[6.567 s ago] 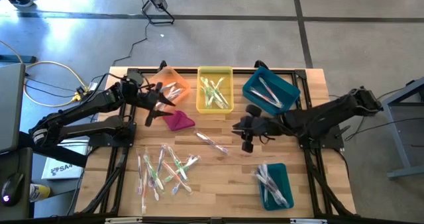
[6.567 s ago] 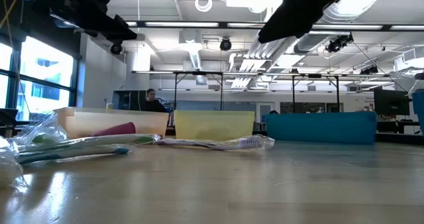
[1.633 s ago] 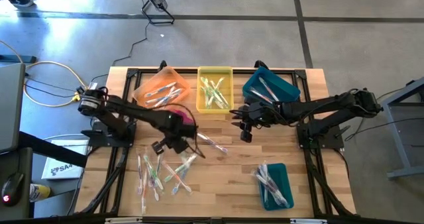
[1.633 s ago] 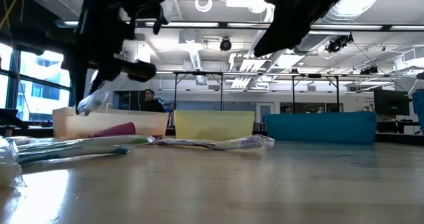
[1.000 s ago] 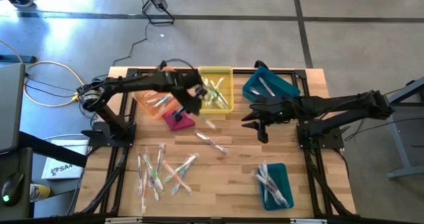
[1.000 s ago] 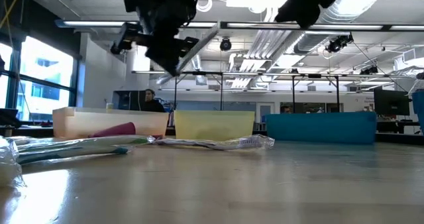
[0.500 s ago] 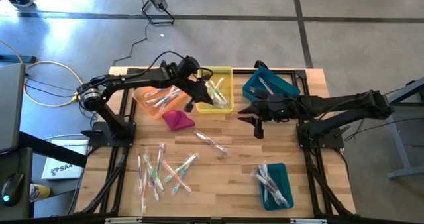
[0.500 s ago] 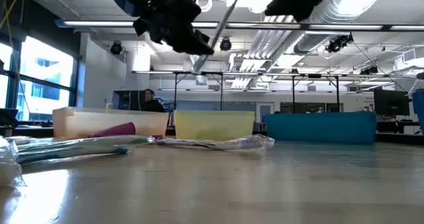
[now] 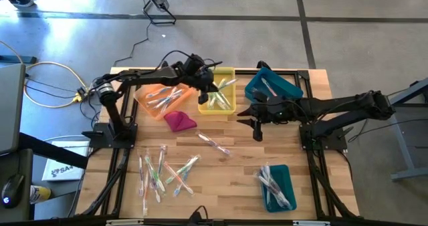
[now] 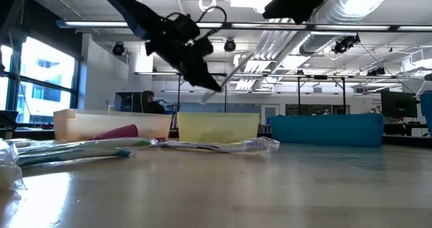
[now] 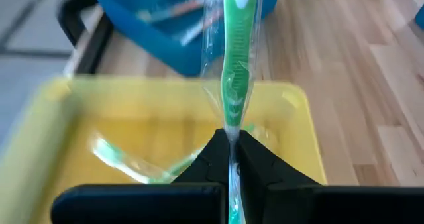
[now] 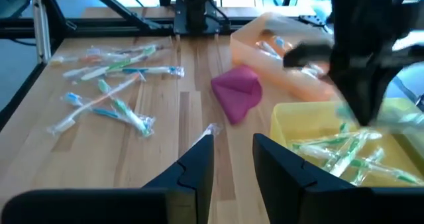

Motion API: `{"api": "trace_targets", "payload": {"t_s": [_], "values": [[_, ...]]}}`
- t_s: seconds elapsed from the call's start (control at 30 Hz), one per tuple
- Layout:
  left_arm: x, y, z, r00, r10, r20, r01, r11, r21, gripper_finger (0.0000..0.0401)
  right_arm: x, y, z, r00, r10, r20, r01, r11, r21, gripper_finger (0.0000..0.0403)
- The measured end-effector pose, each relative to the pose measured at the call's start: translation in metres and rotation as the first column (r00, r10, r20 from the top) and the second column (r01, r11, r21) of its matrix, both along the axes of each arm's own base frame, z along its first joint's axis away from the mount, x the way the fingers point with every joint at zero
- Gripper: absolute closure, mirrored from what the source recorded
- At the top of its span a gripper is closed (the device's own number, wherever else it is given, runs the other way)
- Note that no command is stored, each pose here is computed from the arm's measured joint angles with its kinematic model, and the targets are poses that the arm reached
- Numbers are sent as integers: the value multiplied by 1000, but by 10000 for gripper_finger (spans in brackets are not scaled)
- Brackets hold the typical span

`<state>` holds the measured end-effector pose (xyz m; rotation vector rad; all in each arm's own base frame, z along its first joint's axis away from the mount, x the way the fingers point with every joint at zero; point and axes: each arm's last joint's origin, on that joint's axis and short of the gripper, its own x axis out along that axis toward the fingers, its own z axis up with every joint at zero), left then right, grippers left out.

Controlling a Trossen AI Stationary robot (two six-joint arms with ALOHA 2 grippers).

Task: Pick & Place Toothbrushes
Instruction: Put the green toothbrush into the yellow bin, then adjust the green toothbrush in the yellow bin

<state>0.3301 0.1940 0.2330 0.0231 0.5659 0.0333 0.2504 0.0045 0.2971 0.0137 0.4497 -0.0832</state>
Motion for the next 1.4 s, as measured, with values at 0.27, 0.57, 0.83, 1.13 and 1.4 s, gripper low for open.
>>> {"api": "trace_targets", "payload": {"t_s": [0.27,0.57,0.83,1.13,1.4], "values": [[6,5,-33,992,74,-102,-86,990,-111,398,1,0,-2,1000,1,-16,-1,1000,2,306],[5,9,-39,961,219,-170,-230,972,-47,398,0,0,-2,1000,0,-20,0,1000,2,306],[5,10,-38,957,237,-169,-246,969,-35,336,0,0,-2,1000,1,-20,-1,1000,2,306],[5,11,-38,952,253,-175,-259,966,-9,240,0,0,-3,1000,1,-20,-1,1000,3,306],[5,11,-38,952,254,-173,-259,966,-8,227,0,0,-2,1000,0,-20,0,1000,2,306]]}}
